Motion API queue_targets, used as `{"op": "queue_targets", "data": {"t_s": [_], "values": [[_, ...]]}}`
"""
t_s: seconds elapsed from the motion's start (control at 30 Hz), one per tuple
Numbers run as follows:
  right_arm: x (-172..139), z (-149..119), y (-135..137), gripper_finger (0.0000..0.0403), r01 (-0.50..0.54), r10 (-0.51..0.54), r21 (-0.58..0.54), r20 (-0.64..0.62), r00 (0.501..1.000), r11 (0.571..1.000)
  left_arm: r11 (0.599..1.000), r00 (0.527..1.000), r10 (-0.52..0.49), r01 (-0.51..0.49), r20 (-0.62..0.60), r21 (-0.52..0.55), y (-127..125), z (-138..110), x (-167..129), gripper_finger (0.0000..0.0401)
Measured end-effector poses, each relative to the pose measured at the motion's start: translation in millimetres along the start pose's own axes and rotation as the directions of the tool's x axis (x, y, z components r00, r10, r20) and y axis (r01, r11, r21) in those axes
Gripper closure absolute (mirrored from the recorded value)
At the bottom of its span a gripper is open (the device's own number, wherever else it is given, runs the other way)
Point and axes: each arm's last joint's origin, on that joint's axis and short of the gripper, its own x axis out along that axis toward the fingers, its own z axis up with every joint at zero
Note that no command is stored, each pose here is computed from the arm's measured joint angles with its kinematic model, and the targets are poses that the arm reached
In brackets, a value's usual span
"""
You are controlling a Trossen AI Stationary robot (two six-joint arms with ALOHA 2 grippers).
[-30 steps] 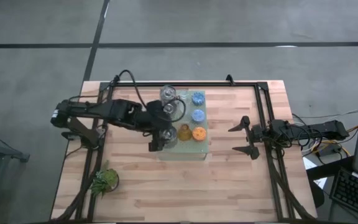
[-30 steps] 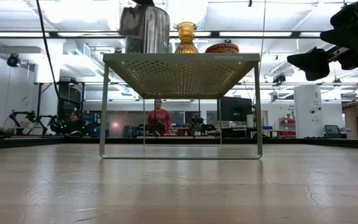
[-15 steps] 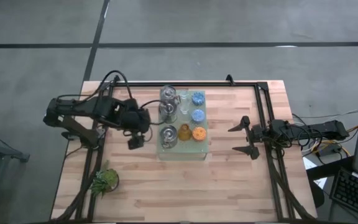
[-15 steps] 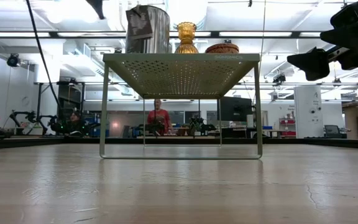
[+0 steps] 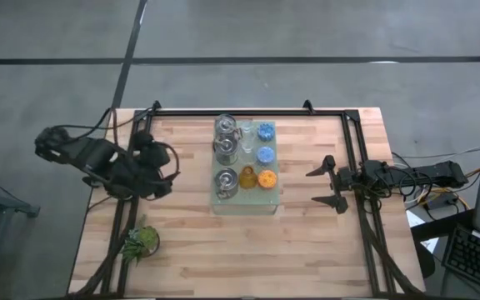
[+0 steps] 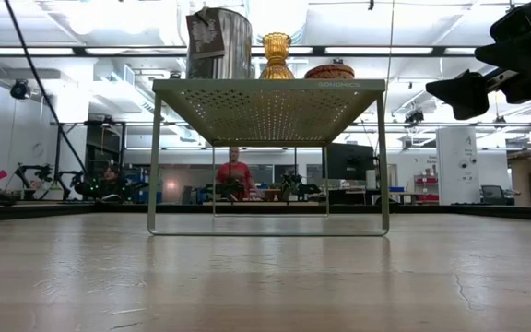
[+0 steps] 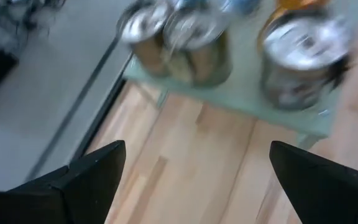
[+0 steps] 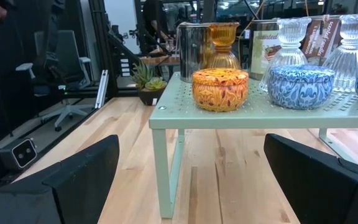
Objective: Pick & Place candle stick holders
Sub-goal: Return to Home Position
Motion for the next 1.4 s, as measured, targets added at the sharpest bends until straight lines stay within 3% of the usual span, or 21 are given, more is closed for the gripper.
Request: {"op": "queue_targets", "data": {"t_s": [0.2,0.3,0.4,0.53,0.67,0.77,0.83,0.97,1.07,1.13,1.23,1.4], "values": [[0,0,0,0.0012,0.0,0.0,0.0,0.0,1.0,1.0,0.995,0.991,0.024,-0.036,-0.131,-0.093,1,-53,30,0.0001],[0,0,0,0.0012,0.0,0.0,0.0,0.0,1.0,1.0,0.998,0.986,0.024,-0.034,-0.164,-0.054,-5,-75,49,0.0002],[0,0,0,0.0012,0.0,0.0,0.0,0.0,1.0,1.0,0.998,0.981,-0.055,0.058,-0.188,0.009,-15,-91,66,0.0002],[0,0,0,0.0012,0.001,-0.001,0.0,0.0,1.0,1.0,0.99,0.986,-0.137,0.141,-0.097,0.031,-22,-99,77,0.0002],[0,0,0,0.0012,0.001,-0.001,0.0,0.0,1.0,1.0,0.976,0.973,-0.217,0.217,0.077,0.003,-20,-102,77,0.0002],[0,0,0,0.0012,0.001,-0.001,0.0,0.0,1.0,1.0,0.942,0.92,-0.318,0.333,0.228,-0.032,-20,-104,77,0.0002],[0,0,0,0.0012,0.0,0.0,0.0,0.0,1.0,1.0,0.887,0.856,-0.429,0.46,0.29,-0.045,-22,-109,79,0.0002],[0,0,0,0.0012,0.0,0.0,0.0,0.0,1.0,1.0,0.735,0.665,-0.604,0.677,0.44,-0.014,-31,-114,83,0.0002],[0,0,0,0.0012,0.0,0.0,0.0,0.0,1.0,1.0,0.658,0.545,-0.678,0.75,0.494,0.075,-36,-119,85,0.0002],[0,0,0,0.0012,0.0,0.0,0.0,0.001,1.0,1.0,0.66,0.541,-0.68,0.746,0.494,0.092,-36,-123,88,0.0006],[0,0,0,0.0012,0.0,0.0,0.0,0.0,1.0,1.0,0.696,0.57,-0.657,0.71,0.493,0.108,-35,-128,93,0.003],[0,0,0,0.0012,0.0,0.0,0.0,0.0,1.0,1.0,0.723,0.564,-0.647,0.667,0.514,0.178,-31,-129,89,0.0124]]}}
